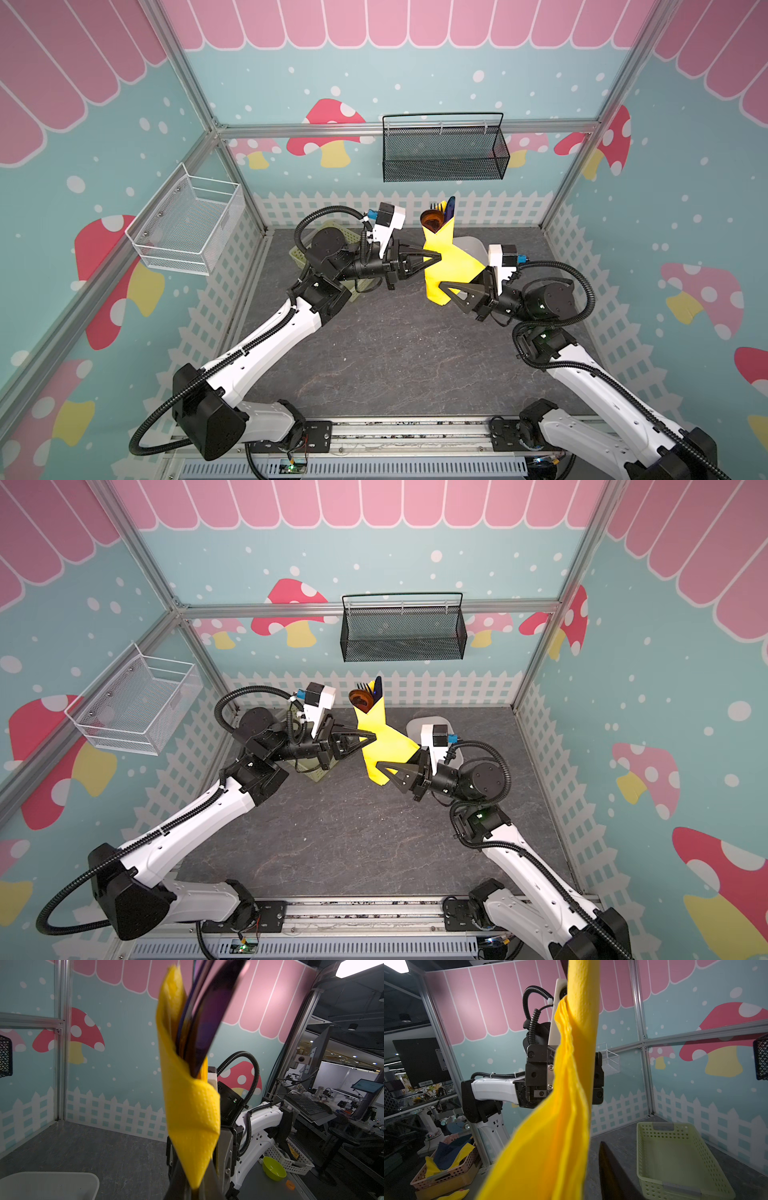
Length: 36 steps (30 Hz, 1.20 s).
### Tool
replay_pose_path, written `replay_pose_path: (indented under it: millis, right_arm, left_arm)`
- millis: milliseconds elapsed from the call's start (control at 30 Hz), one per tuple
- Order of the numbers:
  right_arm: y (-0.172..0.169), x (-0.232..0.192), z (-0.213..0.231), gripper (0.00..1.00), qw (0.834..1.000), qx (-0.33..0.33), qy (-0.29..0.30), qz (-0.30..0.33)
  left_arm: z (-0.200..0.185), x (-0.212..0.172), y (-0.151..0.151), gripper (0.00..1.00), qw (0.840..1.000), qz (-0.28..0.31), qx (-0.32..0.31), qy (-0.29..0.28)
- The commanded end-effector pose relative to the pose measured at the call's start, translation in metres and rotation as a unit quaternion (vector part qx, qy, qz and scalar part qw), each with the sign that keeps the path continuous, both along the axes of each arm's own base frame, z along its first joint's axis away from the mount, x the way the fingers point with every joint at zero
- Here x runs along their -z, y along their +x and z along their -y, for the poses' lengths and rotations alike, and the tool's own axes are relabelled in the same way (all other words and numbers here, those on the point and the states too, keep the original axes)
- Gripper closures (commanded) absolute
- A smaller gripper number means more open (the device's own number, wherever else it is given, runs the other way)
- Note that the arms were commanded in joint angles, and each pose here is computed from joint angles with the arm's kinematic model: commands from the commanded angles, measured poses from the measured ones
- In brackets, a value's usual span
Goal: Place the utensils on the paper napkin and roll it up
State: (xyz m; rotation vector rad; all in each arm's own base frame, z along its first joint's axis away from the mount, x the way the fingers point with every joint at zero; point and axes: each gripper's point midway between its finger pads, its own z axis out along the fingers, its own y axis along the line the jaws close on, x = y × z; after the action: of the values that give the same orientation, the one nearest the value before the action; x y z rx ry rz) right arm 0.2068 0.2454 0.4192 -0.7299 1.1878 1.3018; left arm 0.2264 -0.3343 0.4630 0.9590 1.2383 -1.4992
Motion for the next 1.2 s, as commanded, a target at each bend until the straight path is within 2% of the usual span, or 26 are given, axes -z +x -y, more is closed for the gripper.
replay_pose_path:
  millis: [0, 67, 300, 367, 433, 500, 667, 800, 1167]
  right_arm:
    - [-0.001, -0.025, 0.009, 0.58, 0.999, 0.035, 0.011, 0.022]
    - [0.002, -0.030, 0.015, 0.57, 0.998, 0.064, 0.012, 0.017]
    - [0.009, -0.046, 0.051, 0.54, 0.983, 0.184, 0.018, -0.007]
    - [0.005, -0.051, 0.055, 0.54, 0.981, 0.192, 0.019, -0.003]
    - [-0.001, -0.054, 0.053, 0.55, 0.984, 0.177, 0.018, 0.004]
    - [-0.007, -0.054, 0.038, 0.57, 0.992, 0.128, 0.000, 0.011]
    - [-0.006, -0.035, 0.003, 0.60, 0.998, 0.016, -0.052, -0.024]
    - [0.005, -0.022, -0.001, 0.55, 0.997, 0.020, -0.059, -0.052]
    - [0.034, 0.010, -0.007, 0.53, 0.986, 0.052, -0.110, -0.117]
  left_arm:
    - [-0.005, -0.011, -0.007, 1.00, 1.000, 0.022, 0.001, -0.015]
    - [-0.007, -0.012, -0.003, 1.00, 1.000, 0.022, -0.015, -0.014]
    - [-0.017, 0.000, 0.034, 1.00, 0.989, 0.006, -0.142, 0.031]
    - [-0.021, 0.004, 0.043, 1.00, 0.985, 0.000, -0.167, 0.040]
    - [-0.024, 0.007, 0.049, 1.00, 0.982, -0.007, -0.183, 0.045]
    - [-0.023, 0.007, 0.050, 1.00, 0.982, -0.010, -0.181, 0.045]
    - [-0.022, 0.004, 0.050, 1.00, 0.984, -0.012, -0.174, 0.038]
    - [-0.024, 0.002, 0.049, 1.00, 0.984, -0.012, -0.175, 0.035]
    - [-0.023, -0.001, 0.046, 1.00, 0.986, -0.012, -0.162, 0.027]
